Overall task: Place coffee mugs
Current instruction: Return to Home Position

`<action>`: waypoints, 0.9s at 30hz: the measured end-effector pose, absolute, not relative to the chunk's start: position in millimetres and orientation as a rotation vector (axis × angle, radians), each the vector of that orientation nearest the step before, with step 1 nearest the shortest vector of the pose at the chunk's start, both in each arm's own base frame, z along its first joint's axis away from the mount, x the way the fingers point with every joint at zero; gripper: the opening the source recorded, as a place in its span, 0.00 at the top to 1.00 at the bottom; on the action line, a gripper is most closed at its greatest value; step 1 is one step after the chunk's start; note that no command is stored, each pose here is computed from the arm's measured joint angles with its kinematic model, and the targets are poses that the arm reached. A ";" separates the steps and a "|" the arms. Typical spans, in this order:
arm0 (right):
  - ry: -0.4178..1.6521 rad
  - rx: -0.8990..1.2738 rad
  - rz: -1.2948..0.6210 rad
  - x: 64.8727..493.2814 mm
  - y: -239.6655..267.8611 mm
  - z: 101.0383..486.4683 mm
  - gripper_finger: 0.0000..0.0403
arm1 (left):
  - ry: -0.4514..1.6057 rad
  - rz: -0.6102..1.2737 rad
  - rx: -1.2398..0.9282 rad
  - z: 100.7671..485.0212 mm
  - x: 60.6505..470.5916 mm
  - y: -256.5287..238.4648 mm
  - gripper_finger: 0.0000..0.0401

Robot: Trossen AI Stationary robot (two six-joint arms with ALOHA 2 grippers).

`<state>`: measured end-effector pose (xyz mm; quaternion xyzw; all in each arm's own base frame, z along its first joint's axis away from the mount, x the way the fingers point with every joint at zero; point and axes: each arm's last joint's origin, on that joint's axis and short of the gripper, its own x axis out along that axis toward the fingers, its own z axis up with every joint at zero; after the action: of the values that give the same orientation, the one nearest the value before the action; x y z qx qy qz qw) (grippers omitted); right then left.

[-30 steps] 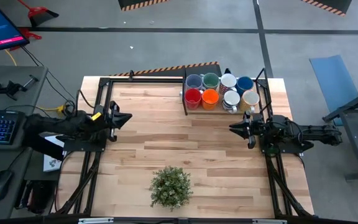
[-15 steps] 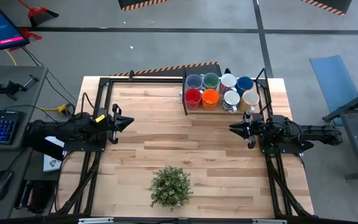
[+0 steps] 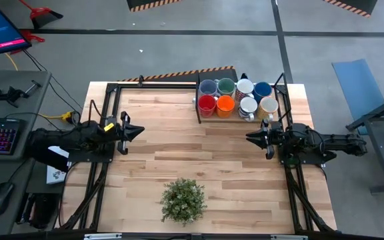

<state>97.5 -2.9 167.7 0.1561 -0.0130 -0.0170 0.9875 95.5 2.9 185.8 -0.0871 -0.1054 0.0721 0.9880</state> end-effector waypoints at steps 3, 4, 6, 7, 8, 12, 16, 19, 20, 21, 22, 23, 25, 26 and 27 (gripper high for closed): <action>-0.026 0.314 -0.034 97.5 -2.9 167.7 0.83 | -0.205 0.146 -0.174 185.1 95.7 2.9 1.00; -0.026 0.314 -0.034 97.6 -2.9 167.7 0.83 | -0.208 0.146 -0.175 185.5 95.6 2.9 1.00; -0.026 0.314 -0.034 97.6 -2.9 167.7 0.83 | -0.207 0.146 -0.175 185.3 95.6 2.9 1.00; -0.026 0.314 -0.034 97.6 -2.9 167.7 0.83 | -0.207 0.146 -0.175 185.3 95.6 2.9 1.00; -0.026 0.314 -0.034 97.6 -2.9 167.7 0.83 | -0.207 0.146 -0.175 185.4 95.6 2.9 1.00; -0.026 0.313 -0.034 97.6 -2.9 167.7 0.83 | -0.207 0.147 -0.175 185.3 95.6 2.9 1.00; -0.026 0.313 -0.034 97.6 -2.9 167.7 0.83 | -0.207 0.147 -0.175 185.4 95.6 2.9 1.00; -0.026 0.314 -0.034 97.5 -2.9 167.7 0.83 | -0.207 0.147 -0.175 185.3 95.6 2.9 1.00; -0.026 0.313 -0.034 97.6 -2.9 167.7 0.83 | -0.207 0.147 -0.175 185.3 95.6 2.9 1.00; -0.026 0.314 -0.034 97.6 -2.9 167.7 0.83 | -0.207 0.147 -0.175 185.4 95.6 2.9 1.00; -0.026 0.314 -0.034 97.6 -2.9 167.7 0.83 | -0.207 0.147 -0.175 185.3 95.6 2.9 1.00; -0.026 0.313 -0.034 97.6 -2.9 167.7 0.83 | -0.208 0.147 -0.175 185.4 95.6 2.9 1.00; -0.026 0.314 -0.034 97.6 -2.9 167.7 0.83 | -0.208 0.147 -0.175 185.5 95.6 2.9 1.00; -0.026 0.313 -0.034 97.6 -2.9 167.7 0.83 | -0.208 0.147 -0.175 185.4 95.6 2.9 1.00; -0.026 0.313 -0.034 97.6 -2.9 167.7 0.83 | -0.208 0.147 -0.175 185.4 95.6 2.9 1.00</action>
<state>97.6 -2.9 167.7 0.1561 -0.0128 -0.0169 0.9875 95.6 2.9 185.4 -0.0871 -0.1034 0.0730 0.9881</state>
